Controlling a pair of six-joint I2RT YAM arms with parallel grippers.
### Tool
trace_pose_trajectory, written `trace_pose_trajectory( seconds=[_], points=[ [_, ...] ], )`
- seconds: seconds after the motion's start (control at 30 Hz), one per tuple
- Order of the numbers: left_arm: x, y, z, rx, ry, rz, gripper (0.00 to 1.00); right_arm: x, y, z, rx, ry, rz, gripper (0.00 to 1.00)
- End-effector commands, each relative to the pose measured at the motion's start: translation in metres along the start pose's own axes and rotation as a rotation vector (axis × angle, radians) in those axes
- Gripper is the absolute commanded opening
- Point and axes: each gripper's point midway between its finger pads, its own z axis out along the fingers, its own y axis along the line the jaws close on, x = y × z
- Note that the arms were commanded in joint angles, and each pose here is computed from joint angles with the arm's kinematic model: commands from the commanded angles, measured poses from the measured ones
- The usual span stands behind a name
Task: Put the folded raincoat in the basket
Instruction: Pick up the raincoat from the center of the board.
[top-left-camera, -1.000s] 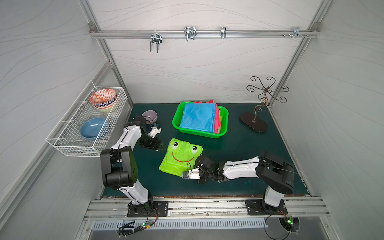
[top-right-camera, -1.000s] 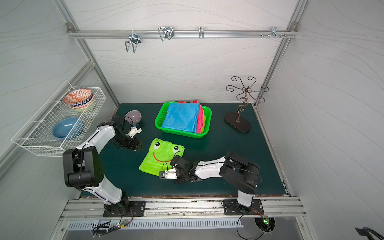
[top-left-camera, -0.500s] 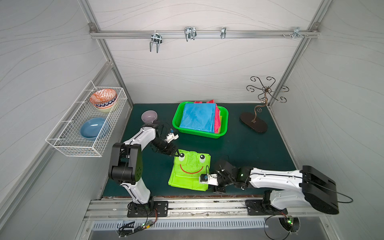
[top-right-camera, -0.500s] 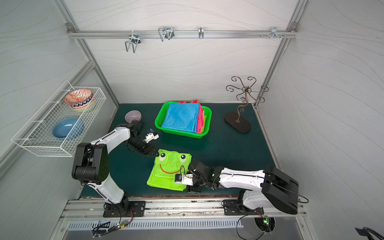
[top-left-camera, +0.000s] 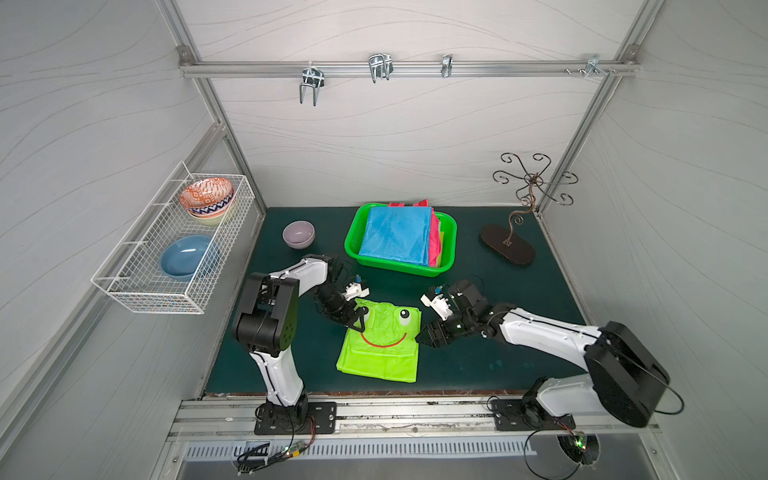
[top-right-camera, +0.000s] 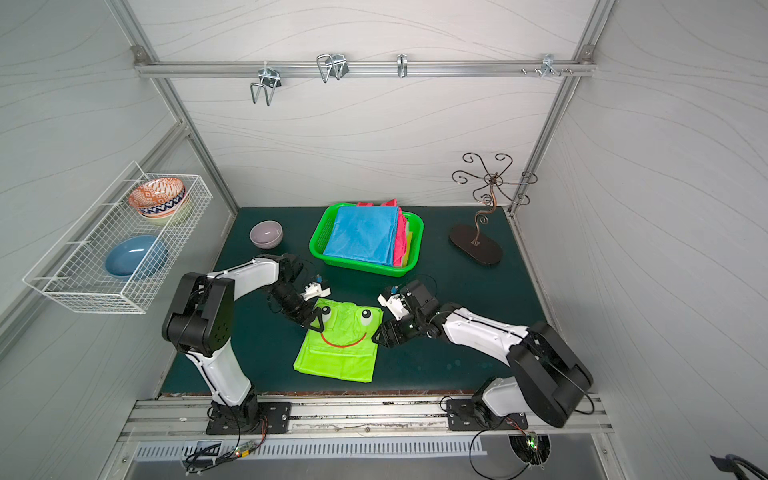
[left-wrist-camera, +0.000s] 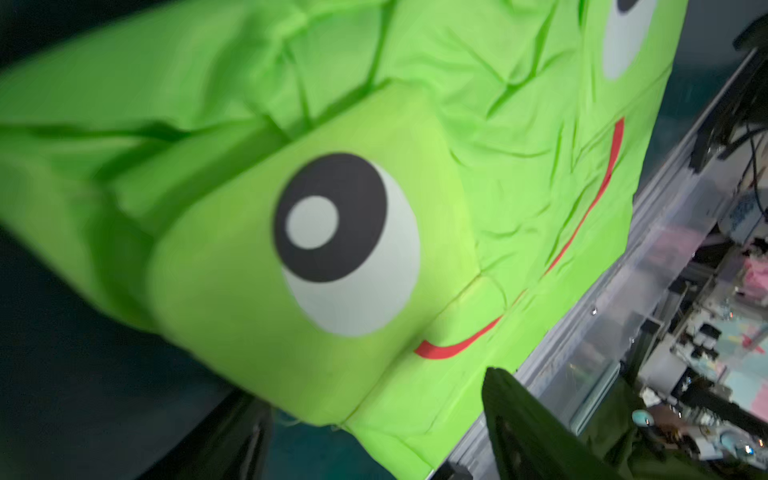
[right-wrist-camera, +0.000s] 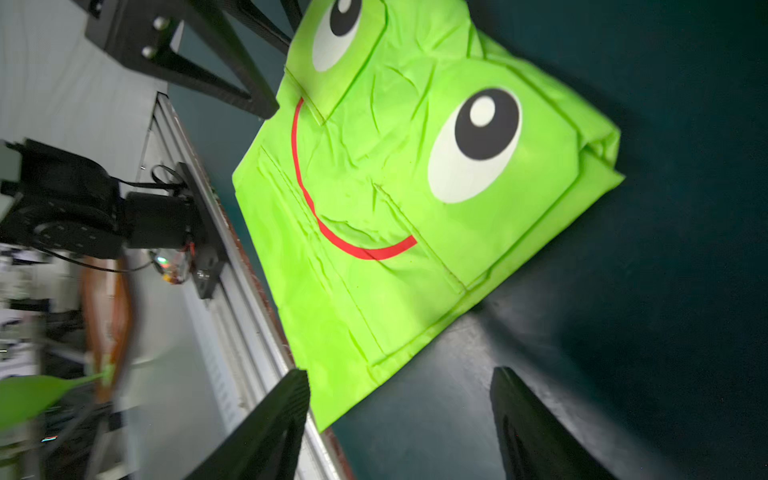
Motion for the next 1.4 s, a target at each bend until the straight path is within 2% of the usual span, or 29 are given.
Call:
trace_pose_trajectory(
  seconds=[0.0, 0.07, 0.2, 0.4, 0.6, 0.67, 0.73, 0.8, 0.87, 0.9, 1.1, 1.2, 1.37],
  points=[
    [0.012, -0.002, 0.012, 0.034, 0.065, 0.007, 0.81, 0.009, 0.01, -0.002, -0.174, 0.114, 0.304, 0.65],
    [0.014, 0.001, 0.014, 0.018, 0.071, 0.014, 0.81, 0.016, 0.004, 0.004, -0.182, 0.161, 0.331, 0.63],
    [0.017, -0.01, 0.019, 0.099, 0.083, -0.032, 0.76, 0.027, -0.013, 0.019, -0.149, 0.228, 0.383, 0.6],
    [0.017, -0.014, 0.026, 0.156, 0.099, -0.081, 0.68, 0.03, -0.029, 0.036, -0.128, 0.241, 0.426, 0.59],
    [0.007, -0.011, 0.031, 0.186, 0.109, -0.137, 0.4, 0.026, -0.025, 0.049, -0.224, 0.257, 0.437, 0.56],
    [0.004, -0.014, 0.031, 0.209, 0.1, -0.147, 0.35, 0.025, -0.024, 0.052, -0.256, 0.26, 0.443, 0.46],
    [0.0, -0.016, 0.029, 0.224, 0.085, -0.148, 0.24, 0.024, -0.026, 0.052, -0.266, 0.255, 0.45, 0.37],
    [-0.002, -0.016, 0.026, 0.221, 0.071, -0.143, 0.12, 0.022, -0.028, 0.047, -0.27, 0.23, 0.453, 0.32],
    [-0.003, -0.016, 0.022, 0.223, 0.049, -0.138, 0.07, 0.017, -0.031, 0.038, -0.275, 0.186, 0.456, 0.27],
    [-0.004, -0.016, 0.02, 0.223, 0.042, -0.134, 0.0, 0.015, -0.033, 0.036, -0.275, 0.17, 0.457, 0.26],
    [-0.01, -0.036, 0.002, 0.277, -0.024, -0.043, 0.0, -0.004, -0.016, 0.026, -0.385, 0.103, 0.365, 0.05],
    [-0.012, -0.048, -0.008, 0.291, -0.081, 0.014, 0.0, -0.014, 0.001, 0.013, -0.416, 0.054, 0.282, 0.0],
    [-0.015, -0.059, -0.026, 0.273, -0.131, 0.075, 0.0, -0.028, 0.024, -0.013, -0.433, -0.028, 0.161, 0.0]
  ],
)
